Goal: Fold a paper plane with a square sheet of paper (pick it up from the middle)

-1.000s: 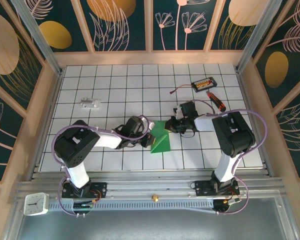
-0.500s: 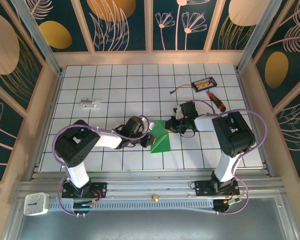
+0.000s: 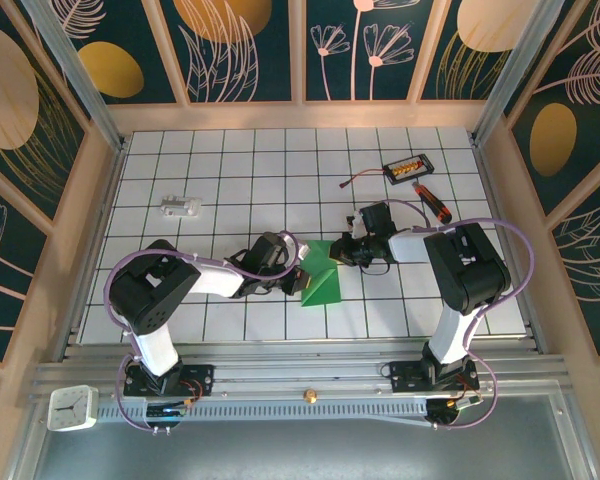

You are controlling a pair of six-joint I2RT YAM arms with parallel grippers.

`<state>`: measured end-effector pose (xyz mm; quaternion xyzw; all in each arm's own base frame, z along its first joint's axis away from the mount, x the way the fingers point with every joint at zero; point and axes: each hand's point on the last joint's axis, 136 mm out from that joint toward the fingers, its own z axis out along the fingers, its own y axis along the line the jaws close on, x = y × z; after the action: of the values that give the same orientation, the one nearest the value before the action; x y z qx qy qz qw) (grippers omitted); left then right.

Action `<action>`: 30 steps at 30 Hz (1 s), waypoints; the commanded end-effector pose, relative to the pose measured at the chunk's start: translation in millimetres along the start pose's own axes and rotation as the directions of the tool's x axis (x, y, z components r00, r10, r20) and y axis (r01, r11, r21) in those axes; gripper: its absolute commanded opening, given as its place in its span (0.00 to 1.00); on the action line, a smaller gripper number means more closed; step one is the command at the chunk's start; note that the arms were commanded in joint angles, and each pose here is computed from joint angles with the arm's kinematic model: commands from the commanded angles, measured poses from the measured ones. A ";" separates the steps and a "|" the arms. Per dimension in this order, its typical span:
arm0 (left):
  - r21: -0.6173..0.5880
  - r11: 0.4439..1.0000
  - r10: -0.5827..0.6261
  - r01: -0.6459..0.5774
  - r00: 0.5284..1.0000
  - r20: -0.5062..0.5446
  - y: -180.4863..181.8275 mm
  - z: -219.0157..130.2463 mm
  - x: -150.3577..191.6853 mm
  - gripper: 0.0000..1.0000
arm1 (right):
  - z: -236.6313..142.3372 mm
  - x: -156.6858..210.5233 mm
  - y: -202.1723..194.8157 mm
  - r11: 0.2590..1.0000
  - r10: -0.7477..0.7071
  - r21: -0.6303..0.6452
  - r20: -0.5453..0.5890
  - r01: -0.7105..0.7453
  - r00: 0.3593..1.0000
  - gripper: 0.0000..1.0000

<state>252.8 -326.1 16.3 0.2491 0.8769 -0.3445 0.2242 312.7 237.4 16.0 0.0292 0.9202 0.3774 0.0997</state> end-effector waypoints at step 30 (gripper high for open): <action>-0.004 1.000 -0.009 0.009 1.000 -0.020 1.9 -5.2 5.7 0.00 | 10.7 8.9 -35.7 0.992 0.014 0.126 -0.022 -0.011 1.000 0.10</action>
<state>251.2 -324.9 18.5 0.2490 0.8776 -0.3442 0.2220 312.7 237.5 16.0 0.0281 0.9207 0.3767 0.0984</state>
